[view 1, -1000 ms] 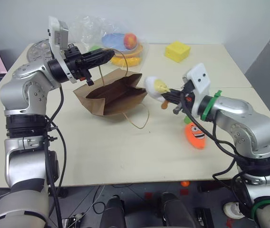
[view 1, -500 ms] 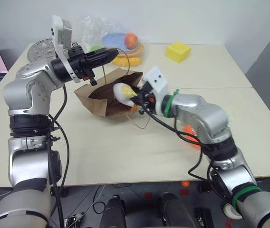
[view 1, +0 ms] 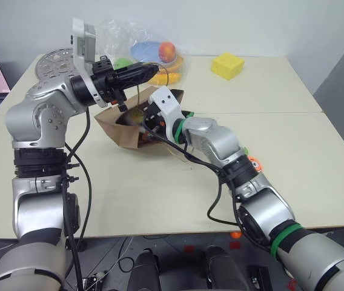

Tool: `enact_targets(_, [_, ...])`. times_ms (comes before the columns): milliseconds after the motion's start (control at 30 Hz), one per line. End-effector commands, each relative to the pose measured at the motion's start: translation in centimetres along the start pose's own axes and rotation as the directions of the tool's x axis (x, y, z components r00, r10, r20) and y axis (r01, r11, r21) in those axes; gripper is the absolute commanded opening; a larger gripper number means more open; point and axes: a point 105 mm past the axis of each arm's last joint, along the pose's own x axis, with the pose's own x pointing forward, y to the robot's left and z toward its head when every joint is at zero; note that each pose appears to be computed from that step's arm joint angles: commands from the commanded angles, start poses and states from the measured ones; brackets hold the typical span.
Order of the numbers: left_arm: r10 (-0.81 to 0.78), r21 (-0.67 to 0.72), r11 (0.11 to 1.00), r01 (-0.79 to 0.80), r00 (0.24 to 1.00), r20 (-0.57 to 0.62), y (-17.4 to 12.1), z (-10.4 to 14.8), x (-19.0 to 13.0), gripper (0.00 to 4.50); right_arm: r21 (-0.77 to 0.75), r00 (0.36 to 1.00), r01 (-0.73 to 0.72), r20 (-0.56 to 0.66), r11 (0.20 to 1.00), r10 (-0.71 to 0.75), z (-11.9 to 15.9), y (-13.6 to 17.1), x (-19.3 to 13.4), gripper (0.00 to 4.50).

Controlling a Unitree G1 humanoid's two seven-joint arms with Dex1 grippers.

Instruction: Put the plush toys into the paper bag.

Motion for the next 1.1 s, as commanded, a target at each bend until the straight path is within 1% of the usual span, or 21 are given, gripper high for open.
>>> enact_targets(33, [-0.019, 0.046, 0.999, 0.018, 1.0, 0.021, -0.6, 1.3, -0.1, 0.0, 0.008, 0.997, 0.019, 0.07, 1.0, -0.019, 1.5, -0.5, -0.2, 0.04])
enact_targets(67, [-0.019, 0.047, 0.999, 0.018, 1.0, 0.021, -0.6, 1.3, -0.2, 0.0, 0.009, 0.996, 0.015, 0.083, 1.0, -0.016, 1.6, -0.5, -0.2, 0.04])
enact_targets(100, [-0.018, 0.046, 0.999, 0.017, 1.0, 0.02, -0.6, 1.3, -0.2, 0.0, 0.014, 0.995, 0.015, 0.095, 1.0, -0.016, 1.8, -0.6, -0.4, 0.56])
enact_targets(167, [-0.019, 0.045, 0.999, 0.018, 1.0, 0.017, -0.6, 1.1, -0.3, 0.0, 0.013, 0.994, 0.02, 0.103, 1.0, -0.021, 2.0, -0.8, -0.6, 1.16])
enact_targets(367, [-0.022, 0.041, 0.999, 0.021, 1.0, 0.016, -0.6, 0.9, -0.3, 0.0, -0.014, 0.991, 0.036, 0.131, 0.999, -0.034, 2.6, -1.4, -1.7, 3.27])
enact_targets(400, [-0.022, 0.041, 0.999, 0.021, 1.0, 0.017, -0.6, 1.0, -0.3, 0.0, -0.025, 0.99, 0.031, 0.137, 0.999, -0.027, 2.8, -1.3, -1.9, 3.7])
enact_targets(433, [-0.021, 0.04, 0.999, 0.02, 1.0, 0.017, -0.5, 0.9, -0.3, 0.0, -0.029, 0.989, 0.028, 0.144, 0.999, -0.023, 2.7, -1.5, -2.5, 3.95])
enact_targets(467, [-0.02, 0.039, 0.999, 0.019, 1.0, 0.017, -0.4, 0.8, -0.3, 0.0, -0.031, 0.989, 0.025, 0.148, 0.999, -0.02, 2.7, -1.6, -2.9, 4.35])
enact_targets(500, [-0.02, 0.039, 0.999, 0.019, 1.0, 0.016, -0.4, 0.8, -0.3, 0.0, -0.032, 0.988, 0.024, 0.151, 0.999, -0.019, 2.7, -1.6, -3.2, 4.47])
enact_targets(633, [-0.024, 0.039, 0.999, 0.023, 1.0, 0.02, -0.5, 0.8, -0.2, 0.0, -0.047, 0.986, 0.045, 0.165, 0.998, -0.037, 2.5, -1.8, -6.1, 4.47])
enact_targets(700, [-0.023, 0.04, 0.999, 0.022, 1.0, 0.019, -0.4, 0.8, -0.3, 0.0, -0.043, 0.983, 0.057, 0.178, 0.997, -0.049, 2.5, -2.0, -8.5, 4.47])
enact_targets(767, [-0.021, 0.039, 0.999, 0.021, 1.0, 0.02, -0.4, 0.8, -0.4, 0.0, -0.08, 0.981, 0.099, 0.176, 0.992, -0.084, 1.9, -2.6, -11.6, 4.47])
enact_targets(867, [-0.019, 0.037, 0.999, 0.018, 1.0, 0.02, -0.4, 0.7, -0.5, 0.0, -0.176, 0.969, 0.236, 0.111, 0.956, -0.219, 0.1, -4.6, -15.6, 4.47])
enact_targets(933, [-0.018, 0.035, 0.999, 0.018, 1.0, 0.019, -0.4, 0.6, -0.6, 0.0, -0.253, 0.943, 0.332, 0.06, 0.909, -0.328, -1.6, -5.8, -18.8, 4.47])
enact_targets(1000, [-0.014, 0.03, 0.999, 0.014, 1.0, 0.021, -0.3, 0.6, -0.7, 0.0, -0.245, 0.904, 0.419, 0.019, 0.874, -0.428, -3.1, -6.6, -21.5, 4.47])
enact_targets(1067, [-0.014, 0.028, 1.0, 0.013, 1.0, 0.018, -0.3, 0.4, -0.7, 0.0, -0.22, 0.877, 0.468, 0.0, 0.856, -0.48, -3.8, -6.7, -22.8, 4.47])
enact_targets(1100, [-0.015, 0.023, 1.0, 0.015, 1.0, 0.017, -0.3, 0.3, -0.7, 0.0, -0.191, 0.851, 0.512, -0.022, 0.838, -0.525, -4.7, -6.8, -23.8, 4.47])
